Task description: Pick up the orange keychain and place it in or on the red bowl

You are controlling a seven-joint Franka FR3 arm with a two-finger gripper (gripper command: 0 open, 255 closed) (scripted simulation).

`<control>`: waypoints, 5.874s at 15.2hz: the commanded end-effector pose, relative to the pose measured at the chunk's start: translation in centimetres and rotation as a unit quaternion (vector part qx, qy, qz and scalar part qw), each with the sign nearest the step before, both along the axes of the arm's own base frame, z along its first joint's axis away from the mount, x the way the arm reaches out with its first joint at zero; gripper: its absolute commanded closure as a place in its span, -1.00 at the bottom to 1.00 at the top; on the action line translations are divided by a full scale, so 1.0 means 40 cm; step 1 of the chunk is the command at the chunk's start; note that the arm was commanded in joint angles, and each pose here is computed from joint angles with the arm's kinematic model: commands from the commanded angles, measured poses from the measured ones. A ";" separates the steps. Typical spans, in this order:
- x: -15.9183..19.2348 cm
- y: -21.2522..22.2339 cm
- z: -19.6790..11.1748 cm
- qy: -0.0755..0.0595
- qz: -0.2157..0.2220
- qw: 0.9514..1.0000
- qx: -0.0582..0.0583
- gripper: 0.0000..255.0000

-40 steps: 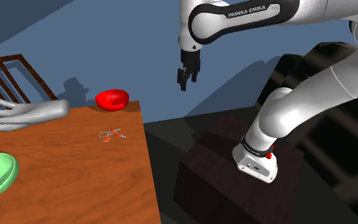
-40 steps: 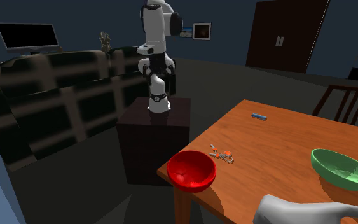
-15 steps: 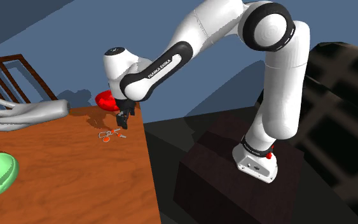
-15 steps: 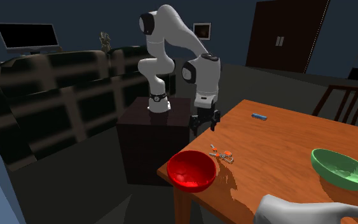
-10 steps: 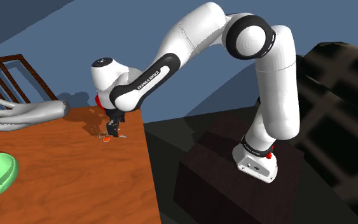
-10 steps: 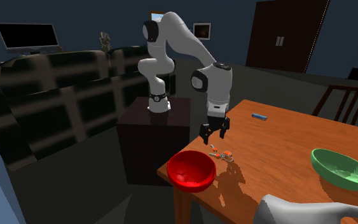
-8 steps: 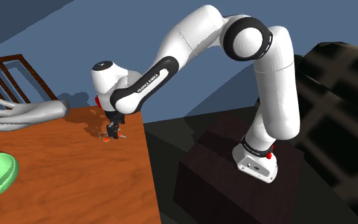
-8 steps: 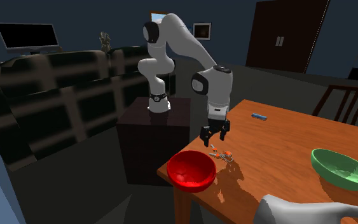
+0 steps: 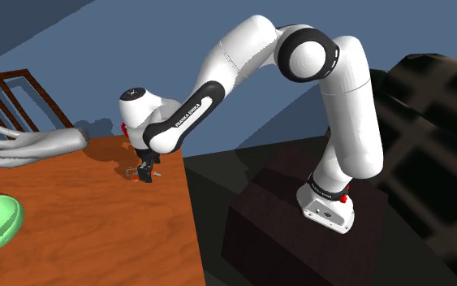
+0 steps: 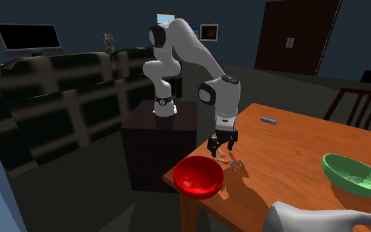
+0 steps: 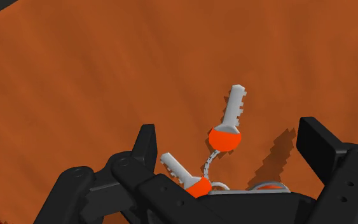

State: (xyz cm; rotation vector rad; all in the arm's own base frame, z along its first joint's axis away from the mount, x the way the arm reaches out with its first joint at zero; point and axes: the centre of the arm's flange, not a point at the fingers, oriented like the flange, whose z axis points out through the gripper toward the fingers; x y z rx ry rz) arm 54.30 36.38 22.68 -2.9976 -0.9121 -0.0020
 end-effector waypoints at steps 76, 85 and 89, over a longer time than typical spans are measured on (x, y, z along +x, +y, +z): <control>0.410 -0.326 0.208 0.000 0.000 1.000 0.000 1.00; 0.410 -0.326 0.208 0.000 0.000 1.000 0.000 -1.00; 0.410 -0.326 0.241 0.000 0.000 1.000 0.000 -1.00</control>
